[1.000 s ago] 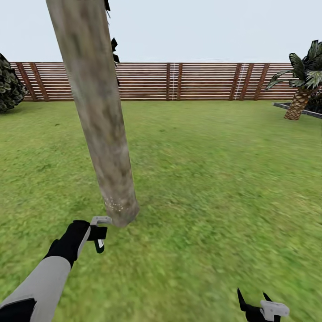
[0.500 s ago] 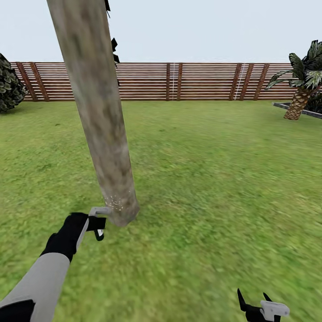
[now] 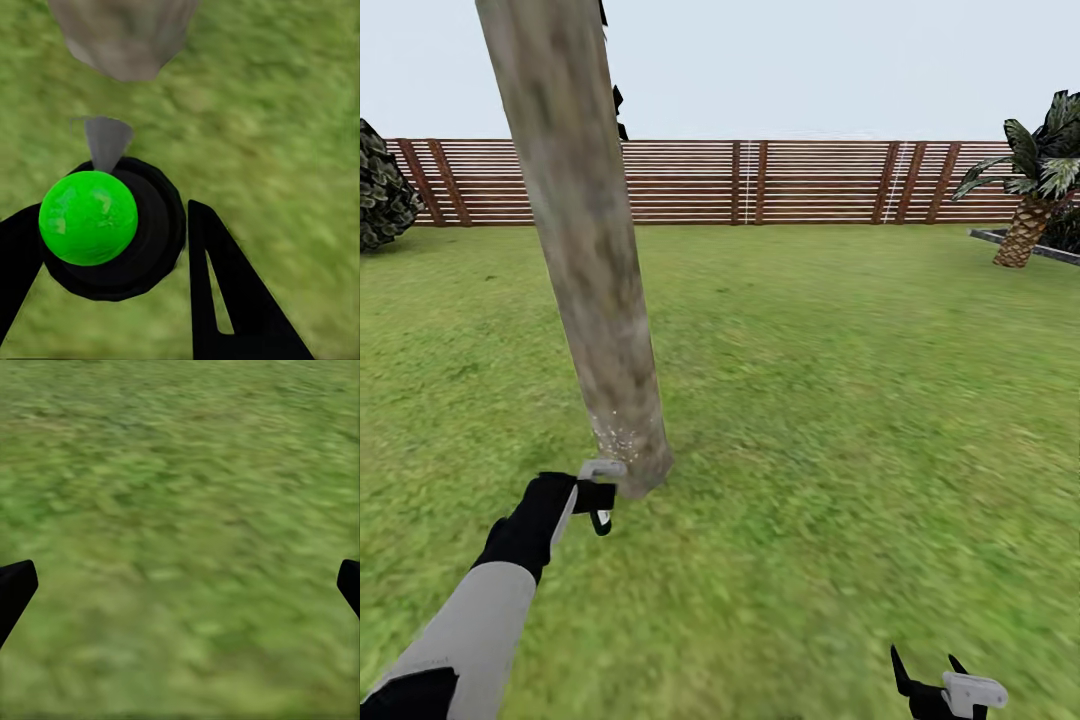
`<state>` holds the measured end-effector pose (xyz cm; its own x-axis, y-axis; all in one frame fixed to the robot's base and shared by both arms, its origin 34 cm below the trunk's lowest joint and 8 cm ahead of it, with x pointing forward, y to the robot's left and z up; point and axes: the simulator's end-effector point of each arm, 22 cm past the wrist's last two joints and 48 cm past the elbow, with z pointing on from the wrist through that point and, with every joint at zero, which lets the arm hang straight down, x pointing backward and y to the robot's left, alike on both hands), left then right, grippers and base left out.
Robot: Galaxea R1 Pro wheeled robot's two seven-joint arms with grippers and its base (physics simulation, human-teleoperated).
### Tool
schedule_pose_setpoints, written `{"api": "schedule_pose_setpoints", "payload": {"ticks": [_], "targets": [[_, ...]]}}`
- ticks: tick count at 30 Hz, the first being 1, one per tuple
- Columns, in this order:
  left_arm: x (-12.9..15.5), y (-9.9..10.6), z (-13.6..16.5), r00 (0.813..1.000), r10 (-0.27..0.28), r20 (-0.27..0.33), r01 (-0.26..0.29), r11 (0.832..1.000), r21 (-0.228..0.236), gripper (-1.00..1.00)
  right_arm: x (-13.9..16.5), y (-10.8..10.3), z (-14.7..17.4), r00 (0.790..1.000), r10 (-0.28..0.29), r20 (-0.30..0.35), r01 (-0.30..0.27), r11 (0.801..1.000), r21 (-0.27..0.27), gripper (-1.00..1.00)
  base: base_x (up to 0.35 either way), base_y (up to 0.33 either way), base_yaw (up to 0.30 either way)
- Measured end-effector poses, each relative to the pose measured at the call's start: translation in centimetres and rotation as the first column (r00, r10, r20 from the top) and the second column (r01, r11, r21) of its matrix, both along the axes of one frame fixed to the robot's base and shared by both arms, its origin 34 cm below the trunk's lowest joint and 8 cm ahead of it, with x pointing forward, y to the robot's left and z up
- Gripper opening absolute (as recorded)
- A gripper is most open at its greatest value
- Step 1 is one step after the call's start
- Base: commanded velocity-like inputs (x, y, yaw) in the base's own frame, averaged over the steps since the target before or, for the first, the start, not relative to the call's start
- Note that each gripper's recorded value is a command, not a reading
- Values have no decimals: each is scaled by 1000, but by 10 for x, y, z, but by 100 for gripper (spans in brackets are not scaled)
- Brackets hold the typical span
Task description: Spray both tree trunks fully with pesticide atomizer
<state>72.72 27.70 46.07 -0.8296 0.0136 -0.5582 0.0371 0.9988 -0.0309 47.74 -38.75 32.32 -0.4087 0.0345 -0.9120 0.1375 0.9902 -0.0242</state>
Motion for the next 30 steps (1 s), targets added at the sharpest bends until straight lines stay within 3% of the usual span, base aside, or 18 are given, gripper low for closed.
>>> {"api": "schedule_pose_setpoints", "payload": {"ticks": [2, 6, 9, 12, 22, 25, 27, 30], "targets": [[2, 25, 5, 1000, 22, 9, -22, 999, 28, -100, 0, 0, 0, 1000, 0, 0, 0, 1000, 0, 100, -1, 0, 0], [6, 45, 16, 999, 47, -3, -47, 998, 38, -100, 0, 0, 0, 1000, 0, 0, 0, 1000, 0, 100, 0, 0, 0], [6, 29, 23, 999, 42, -24, -42, 999, 15, -100, 0, 0, 0, 1000, 0, 0, 0, 1000, 0, 100, 0, 0, 0], [14, 4, 41, 1000, 26, 9, -26, 1000, -14, -100, 0, 0, 0, 1000, 0, 0, 0, 1000, 0, 100, 0, 0, 0], [14, 18, 52, 999, 44, 13, -44, 999, 3, -100, 0, 0, 0, 1000, 0, 0, 0, 1000, 0, 100, -123, 39, 0], [17, 0, 55, 1000, 23, 18, -23, 1000, -13, -100, 0, 0, 0, 1000, 0, 0, 0, 1000, 0, 100, -5, 2, 0], [21, -39, 62, 999, -31, 33, 32, 999, -37, -100, 0, 0, 0, 1000, 0, 0, 0, 1000, 0, 100, 0, 0, 0], [23, -33, 76, 999, -21, 43, 22, 999, -23, -100, 0, 0, 0, 1000, 0, 0, 0, 1000, 0, 100, 0, 0, 0]]}}
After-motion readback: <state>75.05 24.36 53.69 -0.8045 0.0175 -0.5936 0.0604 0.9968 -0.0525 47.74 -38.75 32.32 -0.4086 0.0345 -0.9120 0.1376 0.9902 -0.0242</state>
